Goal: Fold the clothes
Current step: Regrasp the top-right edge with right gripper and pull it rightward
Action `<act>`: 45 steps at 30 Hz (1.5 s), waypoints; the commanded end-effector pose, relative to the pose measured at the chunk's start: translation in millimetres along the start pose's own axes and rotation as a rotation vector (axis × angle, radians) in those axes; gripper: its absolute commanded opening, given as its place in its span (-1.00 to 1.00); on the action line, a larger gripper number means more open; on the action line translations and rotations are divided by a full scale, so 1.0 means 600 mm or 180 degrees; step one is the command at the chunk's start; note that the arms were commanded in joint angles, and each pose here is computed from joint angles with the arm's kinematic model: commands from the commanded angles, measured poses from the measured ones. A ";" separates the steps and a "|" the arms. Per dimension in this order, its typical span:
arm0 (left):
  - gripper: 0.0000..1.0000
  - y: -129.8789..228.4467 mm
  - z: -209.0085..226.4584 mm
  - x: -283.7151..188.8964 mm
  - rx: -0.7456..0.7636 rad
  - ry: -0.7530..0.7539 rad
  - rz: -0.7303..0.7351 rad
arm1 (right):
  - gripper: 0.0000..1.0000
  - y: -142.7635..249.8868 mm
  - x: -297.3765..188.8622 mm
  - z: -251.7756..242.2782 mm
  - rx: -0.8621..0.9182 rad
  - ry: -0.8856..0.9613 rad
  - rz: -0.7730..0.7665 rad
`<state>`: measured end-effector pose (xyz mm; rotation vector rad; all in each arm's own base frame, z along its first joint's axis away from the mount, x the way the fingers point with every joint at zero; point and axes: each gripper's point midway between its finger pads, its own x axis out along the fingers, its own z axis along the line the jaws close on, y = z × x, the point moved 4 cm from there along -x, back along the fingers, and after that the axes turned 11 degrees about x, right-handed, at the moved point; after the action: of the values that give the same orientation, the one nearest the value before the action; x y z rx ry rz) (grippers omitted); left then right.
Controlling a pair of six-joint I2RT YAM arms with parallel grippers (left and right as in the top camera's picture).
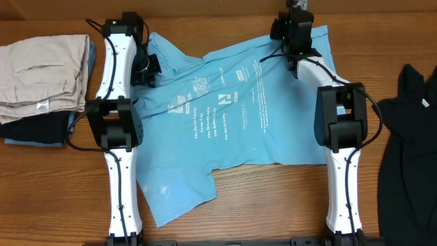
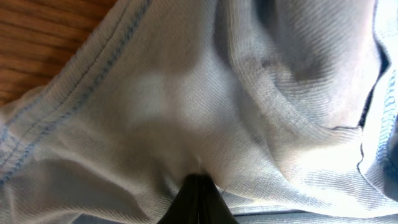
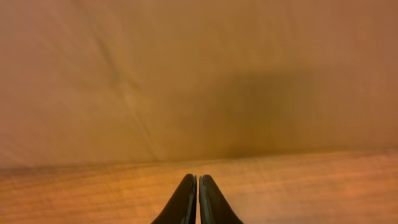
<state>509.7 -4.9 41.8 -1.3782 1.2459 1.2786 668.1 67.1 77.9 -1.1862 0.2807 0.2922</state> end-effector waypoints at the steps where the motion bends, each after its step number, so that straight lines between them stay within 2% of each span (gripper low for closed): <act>1: -0.92 0.008 0.021 0.044 0.0064 -0.0242 0.0169 | -0.88 -0.063 -0.047 -0.048 0.0183 0.0374 0.0254; 4: -0.92 0.008 0.020 0.044 0.0063 -0.0241 0.0166 | -0.86 -0.042 -0.114 -0.121 0.0325 0.0846 0.1065; 11: -0.92 0.011 0.021 0.044 0.0061 -0.0246 0.0195 | -0.92 0.086 -0.136 -0.214 0.0562 0.1046 0.2047; 14: -0.92 0.011 0.021 0.044 0.0061 -0.0245 0.0191 | -0.92 0.114 -0.127 -0.209 0.0413 0.0789 0.2193; 18: -0.92 0.011 0.021 0.044 0.0061 -0.0245 0.0193 | -0.92 0.038 -0.115 -0.144 0.0499 0.0076 0.1870; 20: -0.92 0.010 0.021 0.044 0.0060 -0.0243 0.0188 | -0.92 0.025 -0.109 -0.127 0.0473 -0.0062 0.1768; 25: -0.92 0.010 0.021 0.044 0.0061 -0.0246 0.0188 | -0.92 0.026 -0.103 -0.140 0.0319 0.0306 0.1662; 27: -0.92 0.010 0.021 0.044 0.0062 -0.0244 0.0185 | -0.92 0.031 -0.105 -0.138 0.0339 0.0267 0.1711; 29: -0.92 0.008 0.020 0.044 0.0062 -0.0242 0.0161 | -0.92 0.048 -0.103 -0.134 0.0337 0.0235 0.1795; 32: -0.92 0.005 0.020 0.044 0.0042 -0.0240 0.0140 | -0.92 0.107 -0.098 -0.141 0.0356 0.0308 0.2073; 34: -0.92 0.006 0.020 0.044 0.0043 -0.0240 0.0144 | -0.92 0.134 -0.114 -0.165 0.0334 0.0608 0.2294; 36: -0.92 0.008 0.021 0.044 0.0044 -0.0245 0.0163 | -0.92 0.157 -0.159 -0.222 0.0183 0.1325 0.2619; 39: -0.92 0.007 0.025 0.044 0.0056 -0.0310 0.0156 | -0.92 0.161 -0.213 -0.287 0.0093 0.1927 0.2922; 42: -0.92 0.012 0.033 0.043 0.0056 -0.0420 0.0194 | -0.92 0.163 -0.233 -0.307 0.0265 0.1903 0.3101; 45: -0.92 0.011 0.038 0.042 0.0059 -0.0484 0.0188 | -0.92 0.143 -0.236 -0.272 0.0293 0.1293 0.3188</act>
<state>509.2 -5.4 42.0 -1.3419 1.2274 1.2853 526.1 -50.5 39.0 -0.9816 1.1429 0.7696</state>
